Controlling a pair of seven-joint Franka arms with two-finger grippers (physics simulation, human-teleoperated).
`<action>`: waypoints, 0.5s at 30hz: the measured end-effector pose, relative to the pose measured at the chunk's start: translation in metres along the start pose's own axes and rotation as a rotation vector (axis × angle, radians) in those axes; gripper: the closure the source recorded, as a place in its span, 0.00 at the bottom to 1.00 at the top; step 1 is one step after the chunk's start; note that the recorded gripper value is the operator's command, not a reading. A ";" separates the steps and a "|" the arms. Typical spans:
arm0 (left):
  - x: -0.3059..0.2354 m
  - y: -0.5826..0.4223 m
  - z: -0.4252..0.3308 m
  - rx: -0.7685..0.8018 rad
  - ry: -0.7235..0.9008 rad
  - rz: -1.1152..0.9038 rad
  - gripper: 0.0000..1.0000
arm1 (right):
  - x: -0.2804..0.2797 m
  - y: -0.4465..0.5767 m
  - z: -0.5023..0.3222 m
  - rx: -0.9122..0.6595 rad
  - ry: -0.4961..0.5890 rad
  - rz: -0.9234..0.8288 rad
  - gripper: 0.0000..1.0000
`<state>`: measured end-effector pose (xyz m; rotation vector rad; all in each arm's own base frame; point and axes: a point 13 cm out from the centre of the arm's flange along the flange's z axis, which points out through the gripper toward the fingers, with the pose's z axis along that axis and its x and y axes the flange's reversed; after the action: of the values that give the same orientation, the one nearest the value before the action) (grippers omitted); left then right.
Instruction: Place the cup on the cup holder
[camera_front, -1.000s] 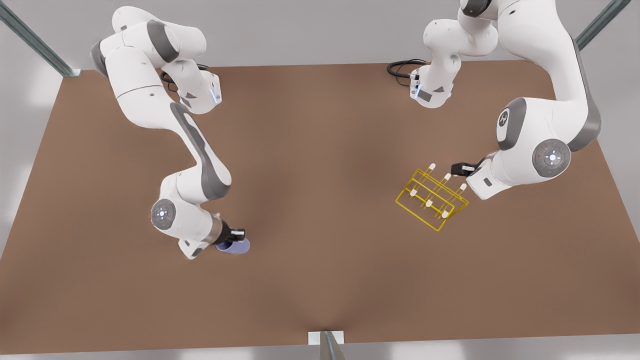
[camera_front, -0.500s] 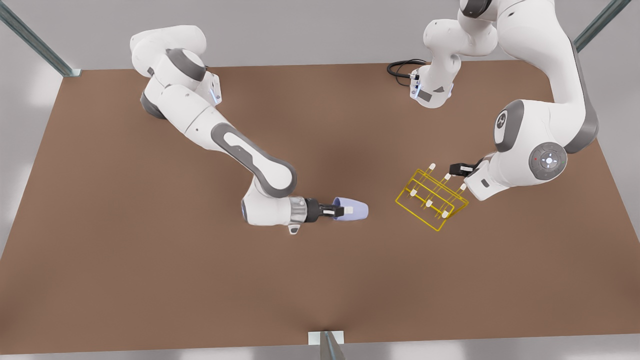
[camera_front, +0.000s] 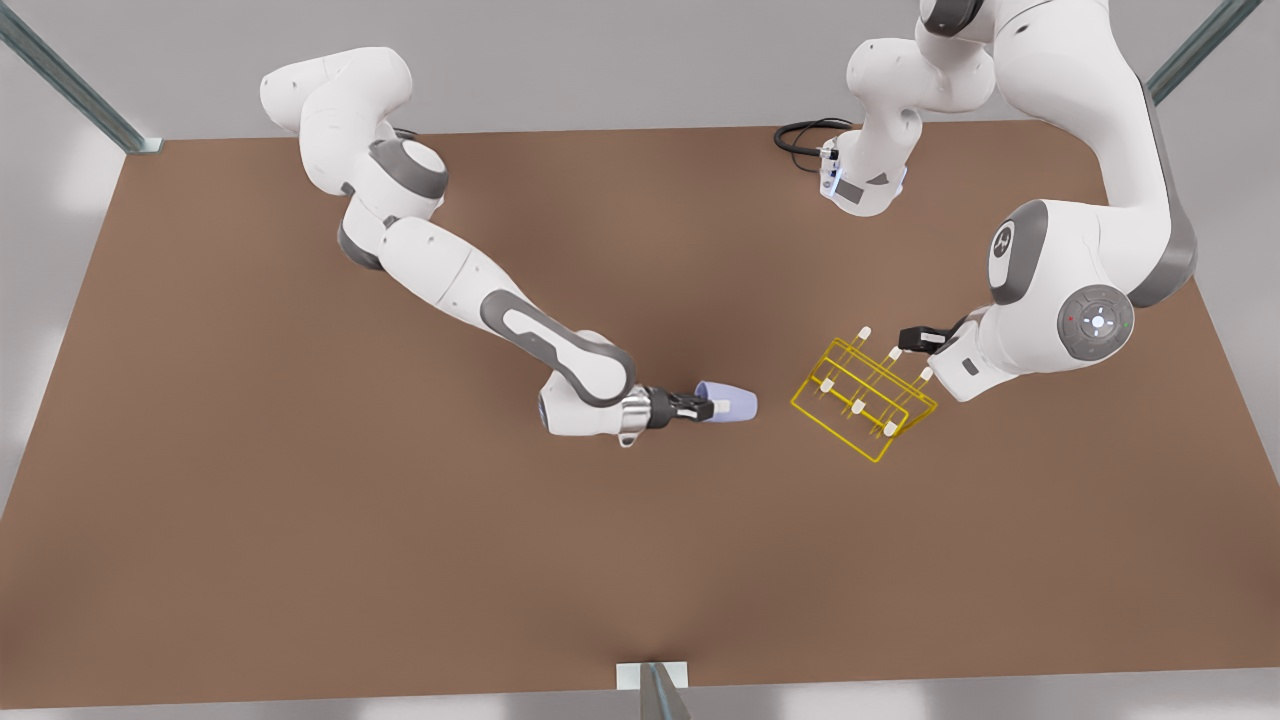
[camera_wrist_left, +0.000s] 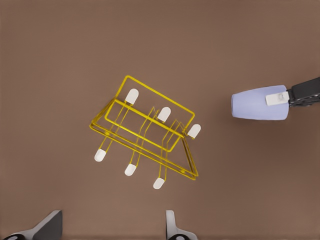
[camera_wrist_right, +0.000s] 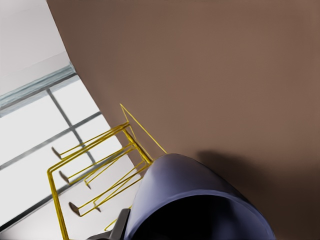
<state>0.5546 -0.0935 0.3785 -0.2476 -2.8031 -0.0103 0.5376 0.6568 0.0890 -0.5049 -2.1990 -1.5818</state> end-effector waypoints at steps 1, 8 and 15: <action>0.000 0.000 0.000 0.000 0.000 0.000 0.00 | -0.001 -0.002 0.000 0.002 -0.003 -0.008 0.18; 0.000 0.000 -0.001 0.000 -0.001 0.000 0.00 | -0.024 -0.003 -0.039 0.012 -0.041 -0.047 0.00; -0.002 -0.096 0.025 -0.056 0.043 0.087 0.00 | -0.064 0.050 -0.240 0.103 -0.156 -0.229 0.00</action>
<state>0.5317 -0.1874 0.3565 -0.3784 -2.7499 -0.0736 0.6413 0.4390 0.1678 -0.3671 -2.5182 -1.5766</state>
